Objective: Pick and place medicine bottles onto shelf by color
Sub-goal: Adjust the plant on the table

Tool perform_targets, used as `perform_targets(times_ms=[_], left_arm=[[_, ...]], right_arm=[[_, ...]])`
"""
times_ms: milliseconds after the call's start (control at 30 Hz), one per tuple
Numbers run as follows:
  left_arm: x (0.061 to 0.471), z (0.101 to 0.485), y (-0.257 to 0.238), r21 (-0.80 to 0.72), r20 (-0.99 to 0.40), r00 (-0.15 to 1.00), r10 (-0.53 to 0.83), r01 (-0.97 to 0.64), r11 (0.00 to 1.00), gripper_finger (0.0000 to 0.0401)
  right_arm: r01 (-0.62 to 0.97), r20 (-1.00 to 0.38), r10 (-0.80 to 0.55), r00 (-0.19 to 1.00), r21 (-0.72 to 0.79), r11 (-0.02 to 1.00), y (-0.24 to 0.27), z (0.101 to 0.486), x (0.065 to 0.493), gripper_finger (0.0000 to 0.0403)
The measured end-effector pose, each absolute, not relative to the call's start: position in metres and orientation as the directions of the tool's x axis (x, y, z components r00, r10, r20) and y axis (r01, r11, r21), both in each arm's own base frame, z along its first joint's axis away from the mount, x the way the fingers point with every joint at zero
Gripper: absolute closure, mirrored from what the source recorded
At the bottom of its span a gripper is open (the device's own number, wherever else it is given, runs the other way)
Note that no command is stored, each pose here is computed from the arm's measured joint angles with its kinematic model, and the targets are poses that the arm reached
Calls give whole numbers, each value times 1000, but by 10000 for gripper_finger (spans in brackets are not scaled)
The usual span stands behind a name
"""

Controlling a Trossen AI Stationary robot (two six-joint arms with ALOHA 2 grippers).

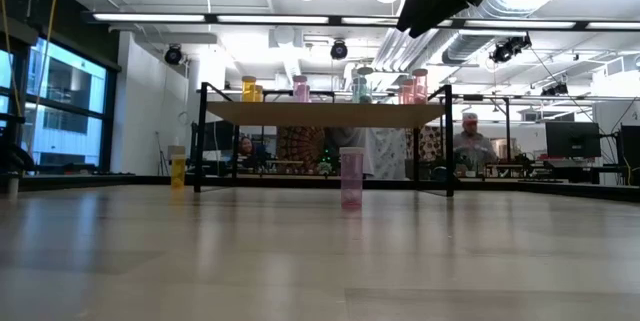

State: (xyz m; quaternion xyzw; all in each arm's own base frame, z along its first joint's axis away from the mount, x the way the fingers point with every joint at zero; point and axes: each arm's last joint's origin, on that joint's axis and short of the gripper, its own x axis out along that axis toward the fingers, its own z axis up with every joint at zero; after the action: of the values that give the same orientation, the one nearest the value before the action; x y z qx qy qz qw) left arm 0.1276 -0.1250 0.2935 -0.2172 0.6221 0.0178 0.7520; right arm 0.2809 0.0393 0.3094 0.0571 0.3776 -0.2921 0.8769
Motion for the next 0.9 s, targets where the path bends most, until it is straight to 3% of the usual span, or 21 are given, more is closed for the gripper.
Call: perform_targets(times_ms=[400, 900], left_arm=[[126, 295, -122, -298, -942, 250, -226, -306, 904, 394], [131, 297, -114, -301, -938, 269, -217, -325, 897, 292]], right_arm=[[555, -696, -469, 544, -120, 823, 39, 309, 281, 208], [555, -696, -469, 545, -121, 823, 39, 309, 281, 208]])
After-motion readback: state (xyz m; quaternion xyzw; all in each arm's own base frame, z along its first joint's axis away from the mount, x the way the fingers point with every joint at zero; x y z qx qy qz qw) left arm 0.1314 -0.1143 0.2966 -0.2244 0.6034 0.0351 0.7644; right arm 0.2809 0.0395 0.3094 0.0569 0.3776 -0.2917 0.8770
